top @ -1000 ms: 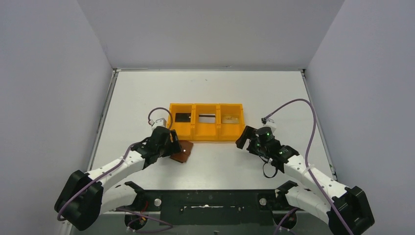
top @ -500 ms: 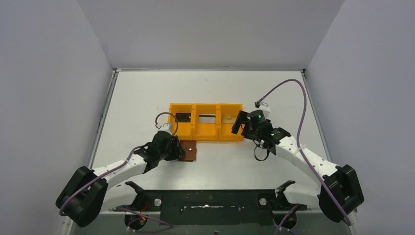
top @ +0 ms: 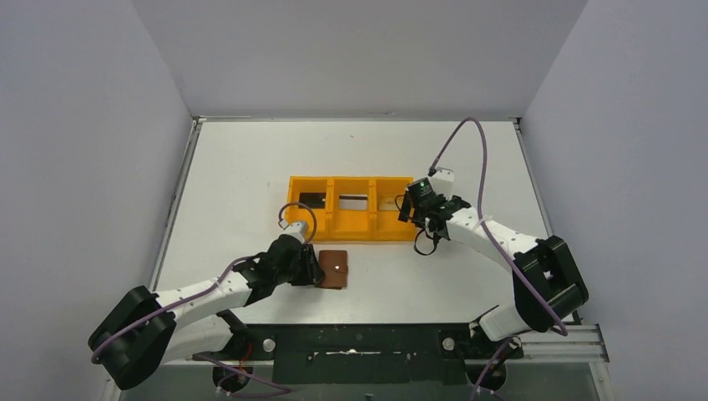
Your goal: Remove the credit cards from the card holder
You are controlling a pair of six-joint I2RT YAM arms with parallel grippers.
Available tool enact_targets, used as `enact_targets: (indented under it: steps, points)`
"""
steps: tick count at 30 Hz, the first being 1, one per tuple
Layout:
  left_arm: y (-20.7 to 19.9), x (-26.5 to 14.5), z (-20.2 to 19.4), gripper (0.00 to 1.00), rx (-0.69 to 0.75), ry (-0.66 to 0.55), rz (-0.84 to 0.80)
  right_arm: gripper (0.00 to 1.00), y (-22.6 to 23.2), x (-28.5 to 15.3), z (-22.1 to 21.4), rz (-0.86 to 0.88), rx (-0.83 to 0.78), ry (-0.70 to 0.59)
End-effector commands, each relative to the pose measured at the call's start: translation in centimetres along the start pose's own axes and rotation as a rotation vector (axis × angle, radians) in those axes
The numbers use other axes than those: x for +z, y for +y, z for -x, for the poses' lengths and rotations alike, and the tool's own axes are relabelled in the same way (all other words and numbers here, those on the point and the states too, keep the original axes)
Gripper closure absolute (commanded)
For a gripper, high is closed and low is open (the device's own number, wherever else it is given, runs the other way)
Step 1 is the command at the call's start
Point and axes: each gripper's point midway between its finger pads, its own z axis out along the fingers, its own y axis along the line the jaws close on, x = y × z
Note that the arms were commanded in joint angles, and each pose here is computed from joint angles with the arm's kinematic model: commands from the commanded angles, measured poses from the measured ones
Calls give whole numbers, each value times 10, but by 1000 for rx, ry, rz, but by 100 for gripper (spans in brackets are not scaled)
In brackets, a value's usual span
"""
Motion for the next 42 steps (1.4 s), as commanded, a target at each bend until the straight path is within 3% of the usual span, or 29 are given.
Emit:
enact_targets:
  steps: [1,12,20,27,37,42]
  points:
    - [-3,0,-21,71,5,63,-5,10,-9,6,35,-78,-36,-95]
    - [-8,-2,-22,70,-5,53,-13,9,-12,7,58,-88,-99,-117]
    - [-22,-6,2,48,-12,-26,-38,1,35,-48,52,252,-54,-154]
    - [-11,-4,18,40,-68,-84,54,8,79,-91,-10,594,122,-84]
    - [14,-26,33,20,-231,-205,75,21,119,-95,-74,360,7,-56]
    - [31,-37,40,10,-333,-262,89,21,150,-99,-86,346,-79,-82]
